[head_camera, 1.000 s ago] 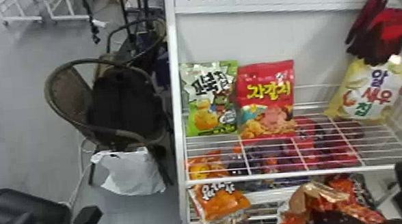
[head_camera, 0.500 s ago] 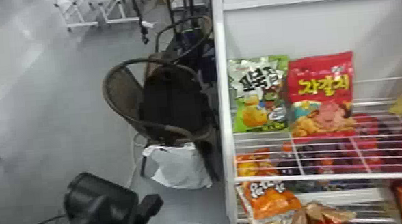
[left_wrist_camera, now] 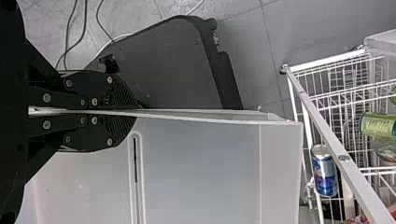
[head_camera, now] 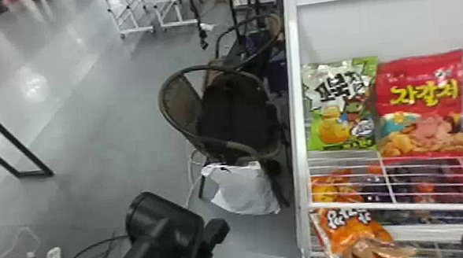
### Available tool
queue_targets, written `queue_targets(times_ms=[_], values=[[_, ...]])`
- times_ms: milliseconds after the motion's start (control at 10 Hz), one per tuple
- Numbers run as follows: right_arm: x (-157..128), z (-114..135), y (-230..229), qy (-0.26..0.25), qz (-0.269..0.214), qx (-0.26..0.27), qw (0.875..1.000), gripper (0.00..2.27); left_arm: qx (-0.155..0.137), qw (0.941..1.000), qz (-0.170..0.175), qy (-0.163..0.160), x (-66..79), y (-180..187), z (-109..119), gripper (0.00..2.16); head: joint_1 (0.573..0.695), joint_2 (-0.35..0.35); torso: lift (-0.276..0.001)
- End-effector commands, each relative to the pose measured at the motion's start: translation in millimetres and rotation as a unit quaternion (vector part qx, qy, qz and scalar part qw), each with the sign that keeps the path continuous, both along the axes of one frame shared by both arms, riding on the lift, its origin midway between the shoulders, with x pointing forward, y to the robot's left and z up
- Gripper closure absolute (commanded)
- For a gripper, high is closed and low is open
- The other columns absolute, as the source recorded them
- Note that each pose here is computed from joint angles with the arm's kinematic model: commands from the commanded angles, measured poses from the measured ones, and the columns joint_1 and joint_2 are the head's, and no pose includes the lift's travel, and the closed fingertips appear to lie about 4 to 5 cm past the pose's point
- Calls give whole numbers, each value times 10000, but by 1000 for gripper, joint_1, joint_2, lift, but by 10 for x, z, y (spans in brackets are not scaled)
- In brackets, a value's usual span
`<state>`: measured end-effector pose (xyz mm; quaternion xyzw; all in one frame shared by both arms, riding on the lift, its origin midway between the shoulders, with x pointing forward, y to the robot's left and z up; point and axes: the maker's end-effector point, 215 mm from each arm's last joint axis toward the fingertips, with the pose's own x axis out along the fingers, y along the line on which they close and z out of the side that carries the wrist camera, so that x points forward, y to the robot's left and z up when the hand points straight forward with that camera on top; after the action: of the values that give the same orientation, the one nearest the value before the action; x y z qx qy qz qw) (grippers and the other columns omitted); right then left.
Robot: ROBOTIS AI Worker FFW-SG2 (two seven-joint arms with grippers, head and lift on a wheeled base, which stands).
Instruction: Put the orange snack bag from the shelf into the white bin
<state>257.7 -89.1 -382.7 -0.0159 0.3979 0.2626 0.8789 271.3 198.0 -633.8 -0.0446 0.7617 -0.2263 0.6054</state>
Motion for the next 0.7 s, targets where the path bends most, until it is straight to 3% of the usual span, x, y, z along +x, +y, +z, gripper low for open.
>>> queue_targets(times_ms=[0,300,600], values=[[-91,-68,51,73,160,-64,9998,-1,6,10000,5,2,2,10,3,2138,695,245,1],[-90,-60,52,50,148,-54,9999,63,-1,10000,3,-6,3,14,8,2138,695,271,1],[173,19,-283,-270,-295,-158,9991,56,11,10000,22,1,-3,60,11,2138,695,252,1]])
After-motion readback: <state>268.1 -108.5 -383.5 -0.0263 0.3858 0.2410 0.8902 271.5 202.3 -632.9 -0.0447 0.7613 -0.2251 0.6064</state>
